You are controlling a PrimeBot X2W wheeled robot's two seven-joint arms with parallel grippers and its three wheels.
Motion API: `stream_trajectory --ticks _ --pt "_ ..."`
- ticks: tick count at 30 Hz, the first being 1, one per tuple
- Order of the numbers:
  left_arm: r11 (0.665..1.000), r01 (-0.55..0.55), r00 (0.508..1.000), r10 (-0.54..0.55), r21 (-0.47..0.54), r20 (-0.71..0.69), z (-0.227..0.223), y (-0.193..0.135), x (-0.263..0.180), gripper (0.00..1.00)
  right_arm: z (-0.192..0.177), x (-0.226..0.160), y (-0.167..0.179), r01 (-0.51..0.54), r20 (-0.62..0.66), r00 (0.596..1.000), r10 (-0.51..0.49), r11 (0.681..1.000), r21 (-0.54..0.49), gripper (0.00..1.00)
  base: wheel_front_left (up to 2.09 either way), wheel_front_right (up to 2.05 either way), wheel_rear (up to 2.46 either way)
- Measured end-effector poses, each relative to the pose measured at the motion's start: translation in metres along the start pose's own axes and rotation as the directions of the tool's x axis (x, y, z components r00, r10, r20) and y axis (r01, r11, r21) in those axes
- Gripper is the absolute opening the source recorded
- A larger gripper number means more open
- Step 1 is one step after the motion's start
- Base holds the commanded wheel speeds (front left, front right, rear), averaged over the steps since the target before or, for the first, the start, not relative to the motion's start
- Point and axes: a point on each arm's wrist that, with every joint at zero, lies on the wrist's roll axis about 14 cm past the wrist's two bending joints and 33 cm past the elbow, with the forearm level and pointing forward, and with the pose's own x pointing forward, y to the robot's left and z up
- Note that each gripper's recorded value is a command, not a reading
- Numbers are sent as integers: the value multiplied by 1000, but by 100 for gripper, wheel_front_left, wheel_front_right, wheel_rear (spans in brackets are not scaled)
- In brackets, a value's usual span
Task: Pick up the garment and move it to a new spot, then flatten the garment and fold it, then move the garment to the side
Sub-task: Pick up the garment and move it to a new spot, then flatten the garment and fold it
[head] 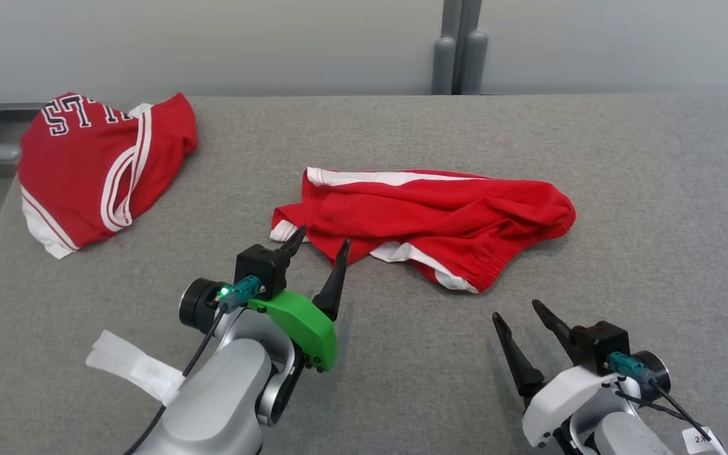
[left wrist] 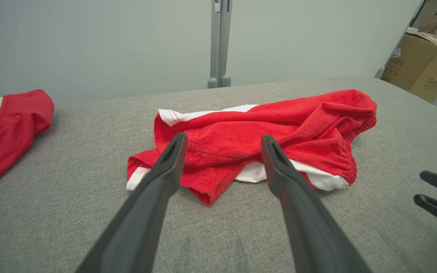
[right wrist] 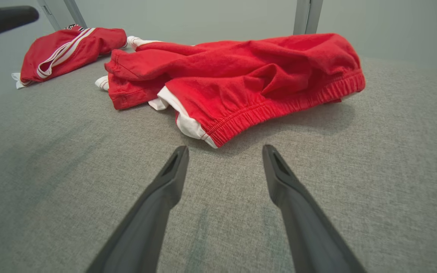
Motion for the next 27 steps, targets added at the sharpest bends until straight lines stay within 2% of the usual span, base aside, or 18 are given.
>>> stream_trajectory --ticks 9,21,25,27 --pt "996 -87 994 88 -14 70 20 28 -11 100 -17 29 6 -56 -72 996 56 998 -7 100 0 0 0" --pt "975 -219 974 220 -30 57 10 72 -26 100 -47 61 18 -121 -174 977 121 993 10 100 0 0 0" --pt "972 -231 971 233 -35 56 8 75 -29 100 -45 66 20 -125 -166 978 126 992 13 78 0 0 0" --pt "972 -234 970 235 -36 54 6 75 -29 100 -44 65 20 -124 -164 978 125 992 15 75 0 0 0"
